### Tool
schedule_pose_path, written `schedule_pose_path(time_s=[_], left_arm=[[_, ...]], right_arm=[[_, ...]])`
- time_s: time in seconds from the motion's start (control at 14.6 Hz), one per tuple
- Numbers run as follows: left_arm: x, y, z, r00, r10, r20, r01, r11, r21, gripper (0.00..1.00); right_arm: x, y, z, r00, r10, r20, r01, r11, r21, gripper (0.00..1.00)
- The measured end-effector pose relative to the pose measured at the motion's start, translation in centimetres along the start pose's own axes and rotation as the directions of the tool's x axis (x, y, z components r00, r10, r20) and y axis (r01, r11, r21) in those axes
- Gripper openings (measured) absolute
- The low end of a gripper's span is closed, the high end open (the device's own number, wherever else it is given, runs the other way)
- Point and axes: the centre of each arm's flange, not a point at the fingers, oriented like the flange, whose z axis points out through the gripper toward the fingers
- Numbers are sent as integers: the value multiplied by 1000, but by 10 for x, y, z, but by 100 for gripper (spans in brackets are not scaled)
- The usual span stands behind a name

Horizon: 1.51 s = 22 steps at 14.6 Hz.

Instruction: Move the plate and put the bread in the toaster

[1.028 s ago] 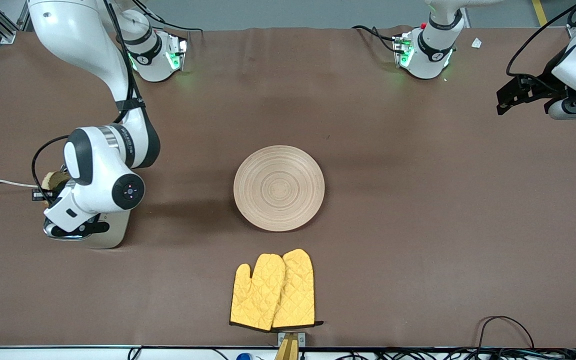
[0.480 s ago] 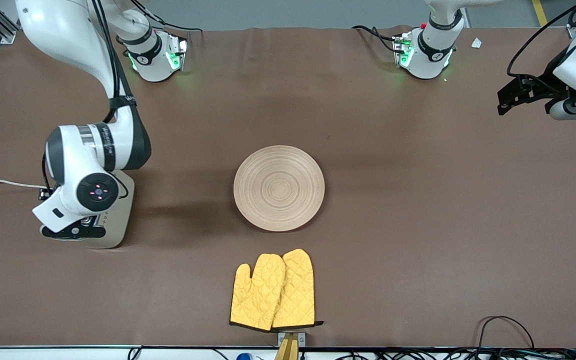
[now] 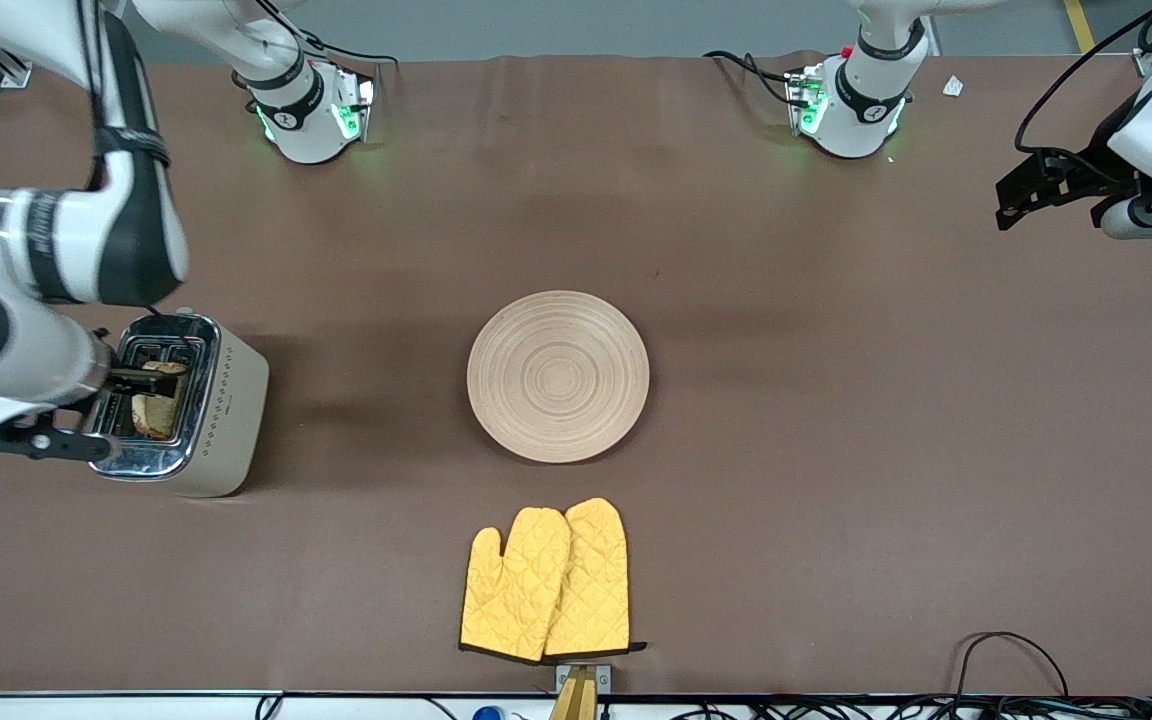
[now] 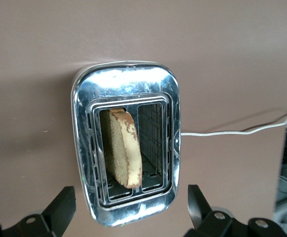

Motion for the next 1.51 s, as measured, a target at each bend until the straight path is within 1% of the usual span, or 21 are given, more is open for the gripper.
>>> schedule_pose_path(time_s=[0.14, 0.21, 0.27, 0.55, 0.75, 0.89, 1.03, 1.3, 1.37, 1.51], left_arm=[[1, 0, -2, 1000, 0, -4, 0, 1000, -1, 100], [1, 0, -3, 1000, 0, -7, 0, 1000, -1, 100], [2, 0, -3, 1000, 0, -8, 0, 1000, -2, 100], [2, 0, -3, 1000, 0, -7, 0, 1000, -2, 100], [3, 0, -3, 1000, 0, -7, 0, 1000, -2, 100], [3, 0, -3, 1000, 0, -7, 0, 1000, -2, 100], [3, 0, -3, 1000, 0, -7, 0, 1000, -2, 100], [3, 0, -3, 1000, 0, -8, 0, 1000, -2, 100], [3, 0, -3, 1000, 0, -8, 0, 1000, -2, 100], [3, 0, -3, 1000, 0, -8, 0, 1000, -2, 100]], right_arm=[[-7, 26, -12, 1000, -2, -8, 2, 994, 105, 100], [-11, 40, -16, 1000, 5, -12, -4, 989, 148, 100], [-17, 53, -21, 1000, 16, -17, -12, 984, 175, 100], [-49, 84, -57, 998, 37, -51, -25, 975, 223, 100], [-74, 100, -91, 994, 46, -103, -17, 963, 267, 100], [-88, 104, -108, 992, 25, -126, 11, 962, 274, 100], [-97, 109, -113, 993, 18, -120, 17, 961, 277, 100], [-101, 116, -114, 994, 32, -100, -1, 955, 297, 100], [-102, 115, -114, 996, 30, -90, 0, 951, 308, 100], [-102, 112, -115, 996, 29, -89, 2, 943, 334, 100]])
